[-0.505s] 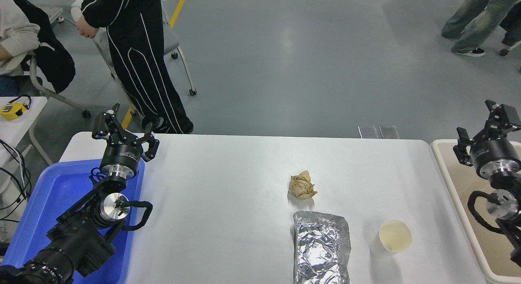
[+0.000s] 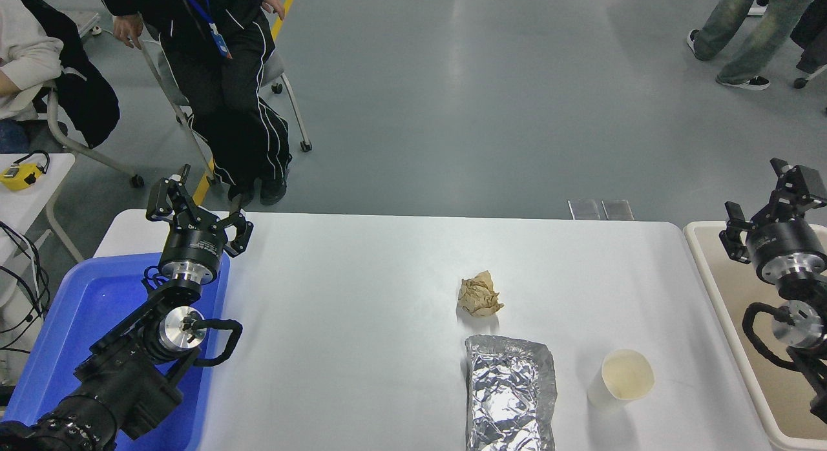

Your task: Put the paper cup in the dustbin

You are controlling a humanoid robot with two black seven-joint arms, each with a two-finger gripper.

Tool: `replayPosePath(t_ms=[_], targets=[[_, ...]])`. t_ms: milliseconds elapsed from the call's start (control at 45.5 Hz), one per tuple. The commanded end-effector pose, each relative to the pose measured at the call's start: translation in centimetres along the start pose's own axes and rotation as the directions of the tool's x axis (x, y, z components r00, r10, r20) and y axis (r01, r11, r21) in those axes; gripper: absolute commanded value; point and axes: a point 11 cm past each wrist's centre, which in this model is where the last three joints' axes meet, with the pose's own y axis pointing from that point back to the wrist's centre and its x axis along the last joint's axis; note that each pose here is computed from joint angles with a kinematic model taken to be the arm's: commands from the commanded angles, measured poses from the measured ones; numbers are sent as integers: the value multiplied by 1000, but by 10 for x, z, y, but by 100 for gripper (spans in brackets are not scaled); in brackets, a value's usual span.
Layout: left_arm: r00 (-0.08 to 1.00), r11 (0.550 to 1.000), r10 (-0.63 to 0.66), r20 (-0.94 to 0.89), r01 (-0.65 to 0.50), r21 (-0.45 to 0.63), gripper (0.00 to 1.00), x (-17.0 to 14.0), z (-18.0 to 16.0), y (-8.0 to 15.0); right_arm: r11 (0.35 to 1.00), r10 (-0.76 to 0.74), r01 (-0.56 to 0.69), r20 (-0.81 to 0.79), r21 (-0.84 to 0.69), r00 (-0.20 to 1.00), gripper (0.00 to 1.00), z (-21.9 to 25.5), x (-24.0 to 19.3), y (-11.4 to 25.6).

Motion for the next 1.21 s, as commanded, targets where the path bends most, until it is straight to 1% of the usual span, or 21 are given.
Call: replayPosePath(t_ms=[0,176,308,769,879,901,989,1055,1121,1165,1187], targets=[[1000,1000,0,0,0,0,100,0,0,0,1000,8,-8,10,2,1000,99,-1,1,-1],[1000,1000,0,0,0,0,100,0,0,0,999,33,-33,4,-3,999,99,1,7,-1],[1000,1000,1,-1,-1,-1,100,0,0,0,1000,30,-30,4,-4,1000,99,1,7,-2],[1000,1000,0,0,0,0,100,0,0,0,999,40,-39,-37,19,999,99,-14,17,-6],[1000,1000,1,-1,-1,-1,100,0,0,0,998,27,-19,-119,63,993,99,-48,25,-16],[1000,1000,0,0,0,0,100,0,0,0,997,12,-1,-155,75,988,99,-60,23,-21],[1000,1000,0,0,0,0,100,0,0,0,995,-24,47,-241,87,970,99,-82,19,-29],[1000,1000,0,0,0,0,100,0,0,0,993,-40,76,-343,92,938,99,-108,24,-34],[1000,1000,0,0,0,0,100,0,0,0,989,-88,130,-438,66,895,99,-119,15,-38],[1000,1000,0,0,0,0,100,0,0,0,981,-160,194,-514,14,843,99,-117,1,-41],[1000,1000,0,0,0,0,100,0,0,0,970,-215,242,-567,-28,795,99,-116,-10,-43]])
